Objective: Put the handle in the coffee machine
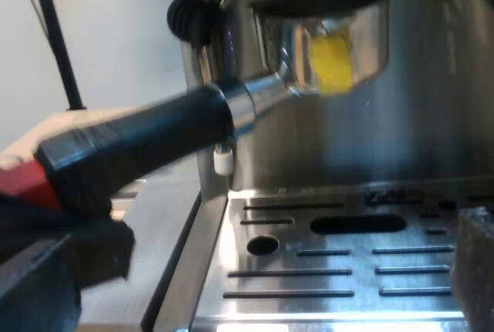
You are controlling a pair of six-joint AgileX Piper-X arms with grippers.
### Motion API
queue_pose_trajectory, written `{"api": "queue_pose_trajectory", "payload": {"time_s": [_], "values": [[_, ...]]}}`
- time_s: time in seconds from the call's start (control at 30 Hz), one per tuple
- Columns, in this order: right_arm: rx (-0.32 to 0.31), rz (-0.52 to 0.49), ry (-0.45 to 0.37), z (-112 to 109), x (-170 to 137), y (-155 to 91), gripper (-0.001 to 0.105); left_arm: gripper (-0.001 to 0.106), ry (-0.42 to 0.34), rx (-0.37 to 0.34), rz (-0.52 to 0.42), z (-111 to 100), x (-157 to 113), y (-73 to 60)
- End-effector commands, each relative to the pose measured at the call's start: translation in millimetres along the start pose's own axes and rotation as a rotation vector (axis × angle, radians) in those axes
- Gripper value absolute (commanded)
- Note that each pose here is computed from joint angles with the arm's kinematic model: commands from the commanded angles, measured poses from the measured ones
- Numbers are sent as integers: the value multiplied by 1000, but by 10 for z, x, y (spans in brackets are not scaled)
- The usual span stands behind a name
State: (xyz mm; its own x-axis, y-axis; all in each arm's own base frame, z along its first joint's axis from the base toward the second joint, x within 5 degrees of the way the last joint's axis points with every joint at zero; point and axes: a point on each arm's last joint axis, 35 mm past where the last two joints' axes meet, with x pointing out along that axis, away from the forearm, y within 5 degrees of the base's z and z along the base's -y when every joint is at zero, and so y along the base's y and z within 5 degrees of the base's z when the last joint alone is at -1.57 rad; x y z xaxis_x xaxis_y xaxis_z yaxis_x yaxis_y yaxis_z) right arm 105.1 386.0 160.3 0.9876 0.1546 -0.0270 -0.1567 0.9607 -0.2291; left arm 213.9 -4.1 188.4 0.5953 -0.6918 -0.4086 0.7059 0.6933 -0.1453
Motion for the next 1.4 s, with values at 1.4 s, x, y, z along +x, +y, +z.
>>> {"api": "queue_pose_trajectory", "payload": {"time_s": [1.4], "values": [[16, -54, -36, 152, 125, -73, 105, 0, -152, 151, -116, 608, 22, 209]]}}
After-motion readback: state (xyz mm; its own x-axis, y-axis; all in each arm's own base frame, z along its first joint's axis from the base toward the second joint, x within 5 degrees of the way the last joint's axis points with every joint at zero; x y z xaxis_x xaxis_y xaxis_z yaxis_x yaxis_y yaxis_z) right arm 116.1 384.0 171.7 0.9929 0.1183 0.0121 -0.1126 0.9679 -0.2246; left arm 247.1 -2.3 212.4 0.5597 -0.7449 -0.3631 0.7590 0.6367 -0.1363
